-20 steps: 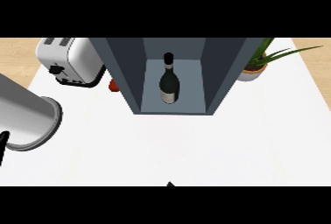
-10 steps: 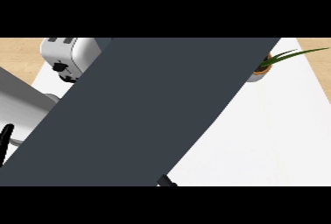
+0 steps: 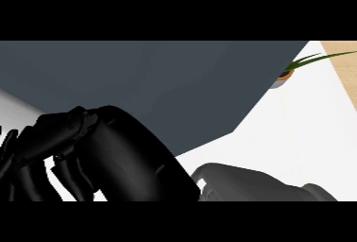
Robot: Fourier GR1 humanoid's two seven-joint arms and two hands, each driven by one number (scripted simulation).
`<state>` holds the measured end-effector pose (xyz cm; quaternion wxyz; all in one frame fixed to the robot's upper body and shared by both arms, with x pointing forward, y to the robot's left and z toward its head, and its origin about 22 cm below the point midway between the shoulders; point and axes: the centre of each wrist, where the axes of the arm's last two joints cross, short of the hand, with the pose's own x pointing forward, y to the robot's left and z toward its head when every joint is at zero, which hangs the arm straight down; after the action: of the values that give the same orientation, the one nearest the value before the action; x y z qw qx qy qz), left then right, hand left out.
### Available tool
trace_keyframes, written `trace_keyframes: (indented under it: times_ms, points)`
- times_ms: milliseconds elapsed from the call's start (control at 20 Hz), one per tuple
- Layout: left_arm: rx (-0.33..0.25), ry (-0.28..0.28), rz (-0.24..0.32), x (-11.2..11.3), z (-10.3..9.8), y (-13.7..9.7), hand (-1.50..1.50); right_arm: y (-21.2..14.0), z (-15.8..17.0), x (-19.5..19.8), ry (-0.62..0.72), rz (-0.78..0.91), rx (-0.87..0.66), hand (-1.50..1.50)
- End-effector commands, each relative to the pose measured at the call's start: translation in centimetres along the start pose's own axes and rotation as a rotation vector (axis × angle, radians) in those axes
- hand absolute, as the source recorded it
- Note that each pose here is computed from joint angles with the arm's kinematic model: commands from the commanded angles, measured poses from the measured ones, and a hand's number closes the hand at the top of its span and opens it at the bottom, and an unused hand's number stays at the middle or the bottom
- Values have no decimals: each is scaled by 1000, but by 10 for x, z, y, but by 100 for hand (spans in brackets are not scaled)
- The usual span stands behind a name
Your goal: Pick up the wine, place it into the cabinet and close the cabinet
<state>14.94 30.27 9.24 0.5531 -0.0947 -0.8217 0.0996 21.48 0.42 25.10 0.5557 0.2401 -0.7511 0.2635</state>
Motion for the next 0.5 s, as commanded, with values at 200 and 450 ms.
trace_keyframes:
  times_ms: [200,450]
  points:
    - [11,-13,0,11,-11,3,-150,-13,-67,9,-43,186,-123,150]
    - [19,-19,-16,-10,-17,1,-150,-61,-92,-19,8,152,-147,150]
